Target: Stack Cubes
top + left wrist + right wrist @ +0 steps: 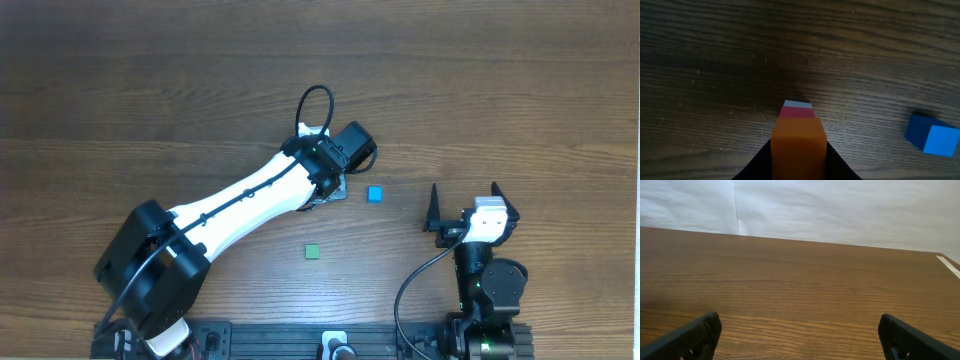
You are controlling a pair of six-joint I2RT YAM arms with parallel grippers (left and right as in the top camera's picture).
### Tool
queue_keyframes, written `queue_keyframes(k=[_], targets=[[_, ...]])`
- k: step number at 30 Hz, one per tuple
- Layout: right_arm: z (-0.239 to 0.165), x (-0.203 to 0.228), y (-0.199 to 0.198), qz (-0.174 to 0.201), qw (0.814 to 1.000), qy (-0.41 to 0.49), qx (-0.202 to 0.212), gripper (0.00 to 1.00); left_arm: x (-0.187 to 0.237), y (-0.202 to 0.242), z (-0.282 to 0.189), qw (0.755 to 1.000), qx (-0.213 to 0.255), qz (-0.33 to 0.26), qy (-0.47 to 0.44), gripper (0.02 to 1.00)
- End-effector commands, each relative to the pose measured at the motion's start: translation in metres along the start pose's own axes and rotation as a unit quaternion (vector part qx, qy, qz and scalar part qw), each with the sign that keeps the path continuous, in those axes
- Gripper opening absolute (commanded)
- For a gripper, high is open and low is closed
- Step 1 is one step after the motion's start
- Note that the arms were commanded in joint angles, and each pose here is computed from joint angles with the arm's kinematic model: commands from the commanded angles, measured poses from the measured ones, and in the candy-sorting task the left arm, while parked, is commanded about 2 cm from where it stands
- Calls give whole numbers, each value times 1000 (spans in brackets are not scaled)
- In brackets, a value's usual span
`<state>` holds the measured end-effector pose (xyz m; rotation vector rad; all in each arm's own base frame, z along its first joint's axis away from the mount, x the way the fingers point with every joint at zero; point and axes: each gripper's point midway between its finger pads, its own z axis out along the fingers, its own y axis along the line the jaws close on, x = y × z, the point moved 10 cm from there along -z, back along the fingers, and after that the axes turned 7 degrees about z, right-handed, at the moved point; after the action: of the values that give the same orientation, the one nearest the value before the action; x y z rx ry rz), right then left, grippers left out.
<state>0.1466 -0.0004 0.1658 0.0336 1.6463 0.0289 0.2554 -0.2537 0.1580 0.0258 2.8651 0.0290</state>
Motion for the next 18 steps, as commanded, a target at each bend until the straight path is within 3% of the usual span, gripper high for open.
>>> queue_keyframes(k=[1,18], targets=[[0,2,-1,0,1000,-1,3,991,3,0,-1,1000,4,-6,3,42],[0,2,-1,0,1000,-1,3,991,7,1,5,1000,4,-4,10,40]])
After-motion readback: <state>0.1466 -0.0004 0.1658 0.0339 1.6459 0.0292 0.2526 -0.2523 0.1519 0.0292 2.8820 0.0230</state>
